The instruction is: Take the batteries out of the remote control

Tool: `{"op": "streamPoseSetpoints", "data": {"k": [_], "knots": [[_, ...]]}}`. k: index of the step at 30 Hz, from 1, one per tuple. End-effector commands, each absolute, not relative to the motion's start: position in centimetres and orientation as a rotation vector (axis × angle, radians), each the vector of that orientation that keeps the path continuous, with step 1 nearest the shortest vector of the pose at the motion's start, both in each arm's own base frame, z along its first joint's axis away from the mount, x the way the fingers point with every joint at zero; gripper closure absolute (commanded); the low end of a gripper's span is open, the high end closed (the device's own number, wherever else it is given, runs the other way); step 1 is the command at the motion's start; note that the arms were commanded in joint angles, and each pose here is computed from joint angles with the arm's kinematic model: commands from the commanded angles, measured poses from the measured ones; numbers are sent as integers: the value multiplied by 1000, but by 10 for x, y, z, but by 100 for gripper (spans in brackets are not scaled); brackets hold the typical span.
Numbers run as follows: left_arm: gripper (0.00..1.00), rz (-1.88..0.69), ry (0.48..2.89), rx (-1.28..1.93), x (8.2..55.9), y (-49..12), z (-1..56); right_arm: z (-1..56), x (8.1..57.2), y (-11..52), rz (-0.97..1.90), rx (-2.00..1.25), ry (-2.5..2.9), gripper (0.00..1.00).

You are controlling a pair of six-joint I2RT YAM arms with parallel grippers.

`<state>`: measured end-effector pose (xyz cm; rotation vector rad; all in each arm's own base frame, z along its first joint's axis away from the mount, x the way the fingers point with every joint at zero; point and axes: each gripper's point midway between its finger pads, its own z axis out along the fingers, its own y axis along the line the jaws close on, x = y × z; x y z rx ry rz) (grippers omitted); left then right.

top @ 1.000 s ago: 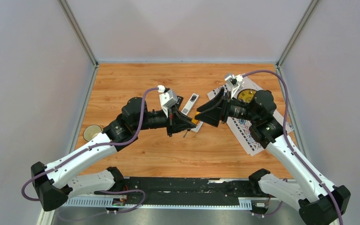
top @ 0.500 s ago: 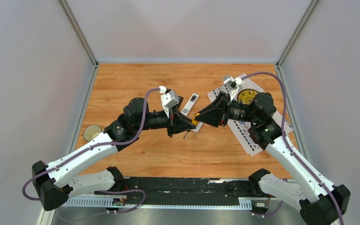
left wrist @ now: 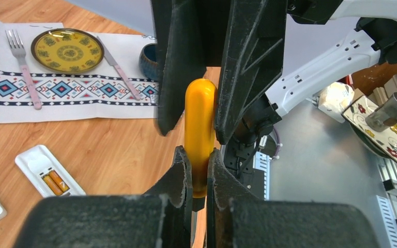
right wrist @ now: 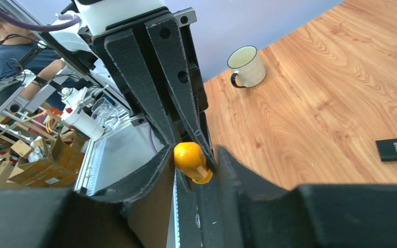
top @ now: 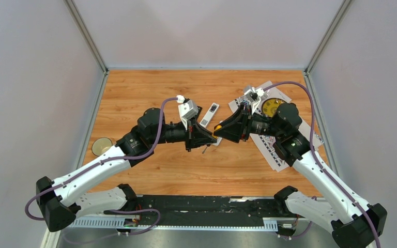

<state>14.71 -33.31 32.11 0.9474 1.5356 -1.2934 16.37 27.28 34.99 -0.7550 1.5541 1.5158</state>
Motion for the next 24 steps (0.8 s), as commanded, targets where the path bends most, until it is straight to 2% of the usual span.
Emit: {"op": "streamPoseSetpoints", "data": {"k": [1, 4, 5, 6, 10, 12, 13, 14, 15, 17, 24], "knots": [[100, -1300, 1455, 978, 143, -335, 331, 363, 165, 272, 1501, -716, 1529, 60], [100, -1305, 1454, 978, 143, -335, 331, 365, 164, 274, 1521, -732, 1523, 81], [100, -1305, 1454, 978, 143, -335, 330, 364, 162, 274, 1529, -750, 1521, 94], [100, -1305, 1456, 979, 143, -335, 330, 361, 163, 275, 1528, -748, 1529, 99], [100, -1285, 1462, 963, 146, -334, 328, 352, 167, 275, 1504, -745, 1565, 100], [79, -1277, 1467, 960, 147, -333, 326, 346, 171, 273, 1474, -730, 1585, 100], [43, -1272, 1468, 959, 147, -333, 325, 344, 173, 273, 1458, -719, 1597, 100], [29, -1269, 1472, 954, 147, -332, 324, 341, 177, 272, 1434, -702, 1608, 100], [22, -1260, 1482, 940, 149, -331, 321, 336, 180, 271, 1409, -698, 1622, 100], [17, -1251, 1491, 921, 151, -329, 320, 327, 192, 267, 1342, -631, 1672, 100], [14, -1111, 1594, 802, 167, -308, 285, 283, 229, 249, 1117, -465, 1842, 100]]}}
